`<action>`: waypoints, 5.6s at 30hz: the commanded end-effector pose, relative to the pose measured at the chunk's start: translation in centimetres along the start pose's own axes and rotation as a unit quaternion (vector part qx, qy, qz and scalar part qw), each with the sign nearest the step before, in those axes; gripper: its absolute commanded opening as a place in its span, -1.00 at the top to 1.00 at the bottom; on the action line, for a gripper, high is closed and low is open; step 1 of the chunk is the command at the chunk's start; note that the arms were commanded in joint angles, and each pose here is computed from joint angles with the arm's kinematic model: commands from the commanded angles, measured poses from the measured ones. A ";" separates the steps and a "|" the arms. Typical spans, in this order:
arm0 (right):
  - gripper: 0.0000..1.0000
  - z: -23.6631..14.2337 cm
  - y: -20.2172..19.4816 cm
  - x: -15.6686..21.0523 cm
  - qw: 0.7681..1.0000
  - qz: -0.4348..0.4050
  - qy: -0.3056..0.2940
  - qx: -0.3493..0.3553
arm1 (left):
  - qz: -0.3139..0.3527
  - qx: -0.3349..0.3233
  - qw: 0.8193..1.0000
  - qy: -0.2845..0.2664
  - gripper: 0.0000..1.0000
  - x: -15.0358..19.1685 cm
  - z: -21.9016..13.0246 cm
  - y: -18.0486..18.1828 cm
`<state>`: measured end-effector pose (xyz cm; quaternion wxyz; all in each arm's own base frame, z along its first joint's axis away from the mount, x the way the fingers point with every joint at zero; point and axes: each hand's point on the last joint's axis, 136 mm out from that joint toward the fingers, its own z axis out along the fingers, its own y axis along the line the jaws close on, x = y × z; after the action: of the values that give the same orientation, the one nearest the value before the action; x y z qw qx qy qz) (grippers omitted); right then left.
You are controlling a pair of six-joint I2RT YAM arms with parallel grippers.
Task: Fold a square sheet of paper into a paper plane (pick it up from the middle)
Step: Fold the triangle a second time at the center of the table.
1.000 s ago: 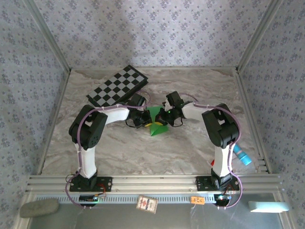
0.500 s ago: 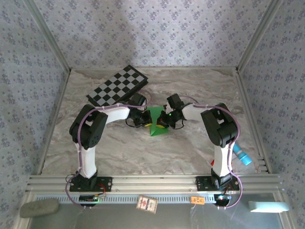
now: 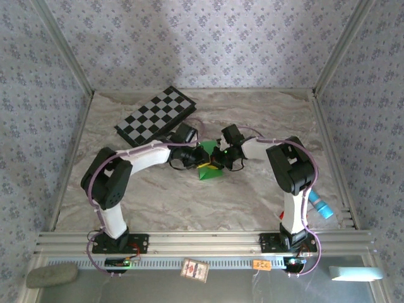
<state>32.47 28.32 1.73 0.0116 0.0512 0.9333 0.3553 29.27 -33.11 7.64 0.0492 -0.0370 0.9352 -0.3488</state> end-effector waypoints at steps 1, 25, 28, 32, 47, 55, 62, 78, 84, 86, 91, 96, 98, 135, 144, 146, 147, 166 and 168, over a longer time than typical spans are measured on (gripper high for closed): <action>0.91 1.6 -7.9 2.9 0.989 0.065 0.039 0.127 | -0.019 0.001 0.999 0.031 0.76 1.9 1.2 0.7; 0.91 1.7 -7.6 2.7 0.990 0.068 0.044 0.119 | -0.025 -0.046 0.997 0.051 0.86 3.3 3.3 4.5; 0.90 1.8 -7.7 2.8 0.989 0.069 0.046 0.120 | -0.027 -0.049 0.997 0.053 0.86 3.6 3.3 4.9; 0.90 1.8 -7.9 2.8 0.989 0.070 0.048 0.125 | -0.025 -0.051 0.997 0.057 0.87 4.1 3.3 5.4; 0.90 1.8 -8.6 2.9 0.987 0.074 0.049 0.137 | 0.015 -0.072 0.993 0.088 0.90 7.5 1.3 8.4; 0.90 1.7 -7.7 2.6 0.989 0.073 0.041 0.120 | 0.052 0.003 0.999 0.003 0.89 3.9 -1.5 2.8; 0.90 1.6 -7.0 2.2 0.991 0.075 0.035 0.107 | 0.027 0.003 0.999 -0.026 0.92 2.0 -0.4 2.4; 0.90 0.1 -4.8 0.2 0.996 0.029 -0.003 0.083 | -0.019 -0.067 0.998 0.002 1.00 2.9 2.0 7.1; 0.89 -1.1 -1.3 -1.3 0.999 -0.033 -0.025 0.036 | -0.033 -0.089 0.995 0.031 1.00 4.2 2.6 8.7; 0.88 -1.6 0.0 -1.4 0.998 -0.051 -0.035 0.020 | -0.036 -0.093 0.994 0.037 1.00 4.4 2.8 8.9; 0.88 -2.3 2.3 -0.4 0.995 -0.085 -0.044 -0.004 | -0.036 -0.093 0.994 0.041 1.00 4.3 2.9 8.8; 0.87 -1.7 2.0 0.7 0.996 -0.085 -0.028 -0.003 | -0.033 -0.093 0.994 0.042 1.00 4.2 2.9 8.6; 0.87 -1.1 1.5 1.3 0.997 -0.080 -0.015 0.000 | -0.032 -0.091 0.994 0.041 1.00 4.1 2.8 8.4; 0.88 0.0 -2.5 0.3 0.996 -0.060 -0.015 0.057 | -0.078 -0.136 0.985 0.067 1.00 5.5 2.7 10.6; 0.88 -2.5 -4.7 -5.1 0.996 -0.032 -0.073 0.049 | -0.096 -0.167 0.978 0.083 1.00 6.6 2.9 12.7; 0.88 -3.0 -5.6 -6.3 0.995 -0.023 -0.082 0.057 | -0.095 -0.165 0.978 0.083 1.00 6.5 2.9 12.6; 0.88 -3.3 -6.0 -6.9 0.994 -0.018 -0.087 0.061 | -0.093 -0.162 0.979 0.082 1.00 6.4 2.9 12.4; 0.88 -2.7 0.1 -0.7 0.996 -0.072 -0.051 0.023 | -0.072 -0.124 0.987 0.068 1.00 4.8 2.9 9.7; 0.89 -1.9 0.5 0.1 0.997 -0.065 -0.037 0.020 | -0.072 -0.124 0.987 0.069 1.00 4.8 2.9 9.7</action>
<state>33.24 26.72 4.44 0.0953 -0.0071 0.9405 0.3260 26.77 -30.86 1.95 0.0028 -0.0659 0.9511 -0.3016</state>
